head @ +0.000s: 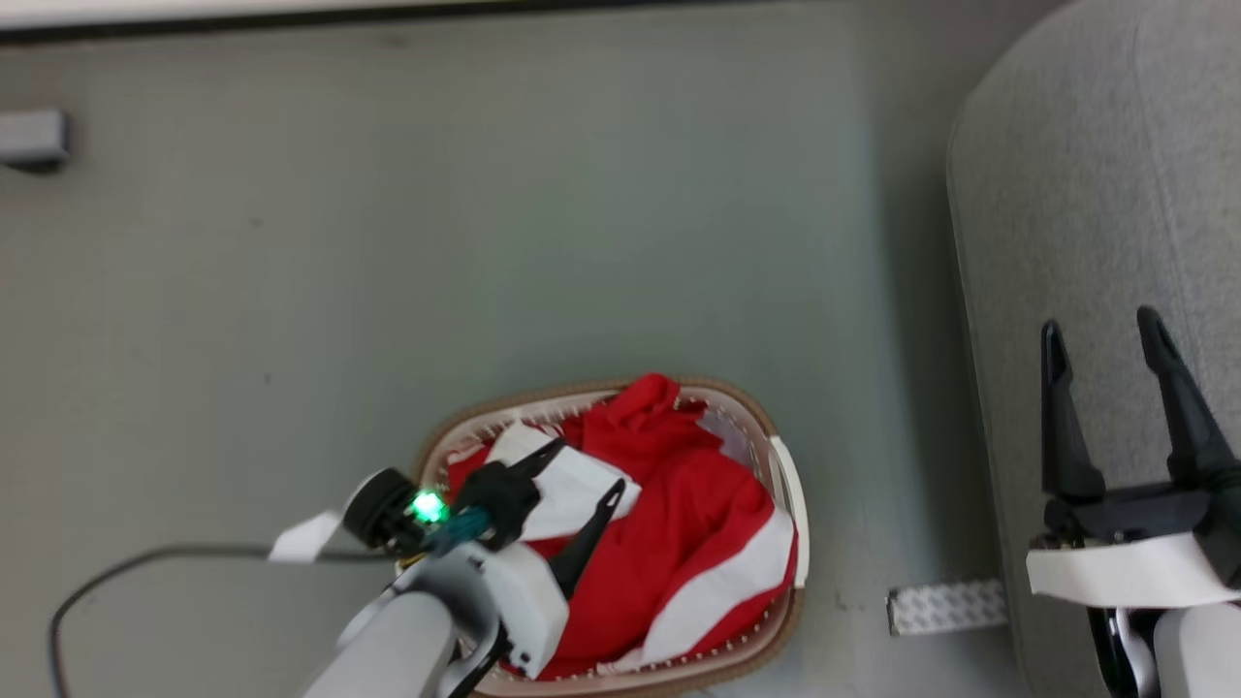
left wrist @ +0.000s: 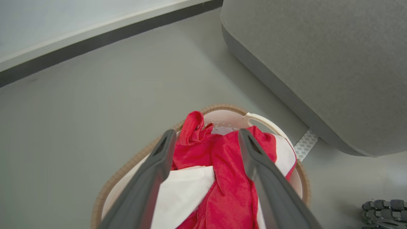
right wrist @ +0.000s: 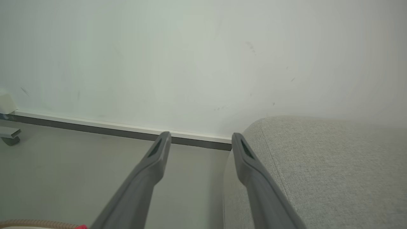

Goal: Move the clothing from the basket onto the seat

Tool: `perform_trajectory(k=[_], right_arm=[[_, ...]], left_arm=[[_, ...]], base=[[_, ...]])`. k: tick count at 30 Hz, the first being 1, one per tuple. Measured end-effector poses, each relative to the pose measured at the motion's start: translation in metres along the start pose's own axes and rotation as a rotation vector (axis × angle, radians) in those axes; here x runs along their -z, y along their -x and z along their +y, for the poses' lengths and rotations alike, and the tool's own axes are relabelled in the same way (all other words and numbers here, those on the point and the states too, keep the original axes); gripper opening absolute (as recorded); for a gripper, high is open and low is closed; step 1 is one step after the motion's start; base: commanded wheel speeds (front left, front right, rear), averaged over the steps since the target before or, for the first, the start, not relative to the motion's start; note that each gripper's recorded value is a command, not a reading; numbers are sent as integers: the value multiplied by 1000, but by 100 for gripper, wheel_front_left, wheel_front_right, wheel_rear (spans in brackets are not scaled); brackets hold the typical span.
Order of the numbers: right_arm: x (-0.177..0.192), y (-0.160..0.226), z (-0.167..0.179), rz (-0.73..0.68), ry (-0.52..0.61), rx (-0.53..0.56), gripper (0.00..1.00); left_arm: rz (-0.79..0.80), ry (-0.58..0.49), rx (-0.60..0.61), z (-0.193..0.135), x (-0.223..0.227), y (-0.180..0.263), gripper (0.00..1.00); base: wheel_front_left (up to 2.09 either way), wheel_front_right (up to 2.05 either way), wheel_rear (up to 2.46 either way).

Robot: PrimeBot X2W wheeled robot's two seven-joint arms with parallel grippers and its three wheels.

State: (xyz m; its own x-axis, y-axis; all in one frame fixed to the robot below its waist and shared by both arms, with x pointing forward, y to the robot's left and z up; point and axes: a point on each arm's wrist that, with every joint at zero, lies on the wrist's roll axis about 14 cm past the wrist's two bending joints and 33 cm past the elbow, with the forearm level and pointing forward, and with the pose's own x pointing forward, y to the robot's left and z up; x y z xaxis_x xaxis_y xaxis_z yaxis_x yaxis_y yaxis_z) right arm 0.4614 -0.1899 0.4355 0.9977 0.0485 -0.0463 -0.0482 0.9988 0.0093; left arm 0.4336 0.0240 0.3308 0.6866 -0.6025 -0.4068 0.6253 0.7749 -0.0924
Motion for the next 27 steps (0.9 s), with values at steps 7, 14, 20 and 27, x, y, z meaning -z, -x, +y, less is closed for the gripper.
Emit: perform_trajectory(k=[7,14,20,27], right_arm=[[27,-19,-9,35,9,14,100],[61,-27,-18,95,13,32,100],[82,-27,-25,142,30,43,100],[73,-20,-37,137,54,75,100]], left_arm=[[287,27,180,-31,72,-39,100],[546,108,269,-52,145,-51,100],[656,172,280,-55,188,-55,34],[585,188,311,-78,175,-63,0]], base=[[0,0,0],[0,0,0],[0,0,0],[0,0,0]])
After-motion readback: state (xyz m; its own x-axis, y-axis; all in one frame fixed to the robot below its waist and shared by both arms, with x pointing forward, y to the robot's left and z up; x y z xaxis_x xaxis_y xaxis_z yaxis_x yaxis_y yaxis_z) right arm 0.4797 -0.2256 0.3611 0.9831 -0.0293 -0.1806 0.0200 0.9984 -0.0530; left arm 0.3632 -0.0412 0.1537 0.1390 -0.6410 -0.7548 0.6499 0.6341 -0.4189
